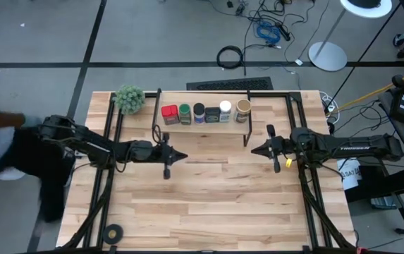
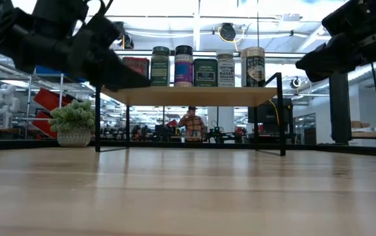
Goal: Shelf spices
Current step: Return to Home Position
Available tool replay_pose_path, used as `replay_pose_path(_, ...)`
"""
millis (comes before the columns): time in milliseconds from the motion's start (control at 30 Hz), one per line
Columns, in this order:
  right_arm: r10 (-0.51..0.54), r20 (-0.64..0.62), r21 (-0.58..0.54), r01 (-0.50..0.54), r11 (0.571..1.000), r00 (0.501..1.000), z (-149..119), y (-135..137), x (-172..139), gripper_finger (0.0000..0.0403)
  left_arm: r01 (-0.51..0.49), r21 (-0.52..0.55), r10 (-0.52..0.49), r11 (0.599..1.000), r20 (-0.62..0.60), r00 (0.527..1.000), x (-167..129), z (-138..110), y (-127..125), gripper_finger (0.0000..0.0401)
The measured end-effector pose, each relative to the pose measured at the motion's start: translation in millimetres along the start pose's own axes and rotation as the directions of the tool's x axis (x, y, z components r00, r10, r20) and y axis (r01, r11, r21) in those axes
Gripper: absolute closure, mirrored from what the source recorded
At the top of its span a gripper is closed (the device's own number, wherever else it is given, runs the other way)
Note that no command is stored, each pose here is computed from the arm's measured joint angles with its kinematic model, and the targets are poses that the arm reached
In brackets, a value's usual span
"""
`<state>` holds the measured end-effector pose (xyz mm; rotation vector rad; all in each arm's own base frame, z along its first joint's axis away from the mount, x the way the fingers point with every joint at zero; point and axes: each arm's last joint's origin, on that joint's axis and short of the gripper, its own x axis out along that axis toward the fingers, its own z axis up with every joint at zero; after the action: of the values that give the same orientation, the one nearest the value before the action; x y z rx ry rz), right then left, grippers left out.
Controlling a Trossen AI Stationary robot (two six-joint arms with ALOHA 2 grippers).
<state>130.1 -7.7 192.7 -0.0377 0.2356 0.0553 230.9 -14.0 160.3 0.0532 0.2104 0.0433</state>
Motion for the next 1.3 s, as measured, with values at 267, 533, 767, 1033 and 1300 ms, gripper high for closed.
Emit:
replay_pose_path(267, 0.045, -0.006, 0.024, -0.045, 0.999, 0.999, -23.0, 2.3, 3.8, 0.0403, 0.01, -0.005, -0.01, 1.0, -0.03, 1.0, -9.8, -16.8, 1.3, 0.0388)
replay_pose_path(533, 0.051, 0.018, 0.02, -0.051, 0.998, 0.999, -29.5, 2.8, 4.6, 0.0403, 0.008, -0.001, -0.008, 1.0, -0.001, 1.0, -21.4, -24.5, 2.5, 0.0388)
replay_pose_path(767, 0.041, 0.036, 0.021, -0.042, 0.999, 0.999, -34.9, 2.8, 5.1, 0.0403, -0.004, -0.028, 0.005, 1.0, 0.034, 0.999, -38.9, -29.6, 4.7, 0.0388)
replay_pose_path(1033, 0.041, 0.027, 0.023, -0.042, 0.999, 0.999, -35.7, 2.9, 5.1, 0.0403, -0.006, -0.037, 0.009, 0.999, 0.077, 0.997, -59.3, -40.7, 6.8, 0.0388)
replay_pose_path(1300, 0.049, 0.007, 0.027, -0.049, 0.998, 0.999, -46.6, 3.7, 5.5, 0.0403, 0.0, -0.014, 0.001, 1.0, 0.096, 0.995, -61.2, -37.6, 6.9, 0.0388)
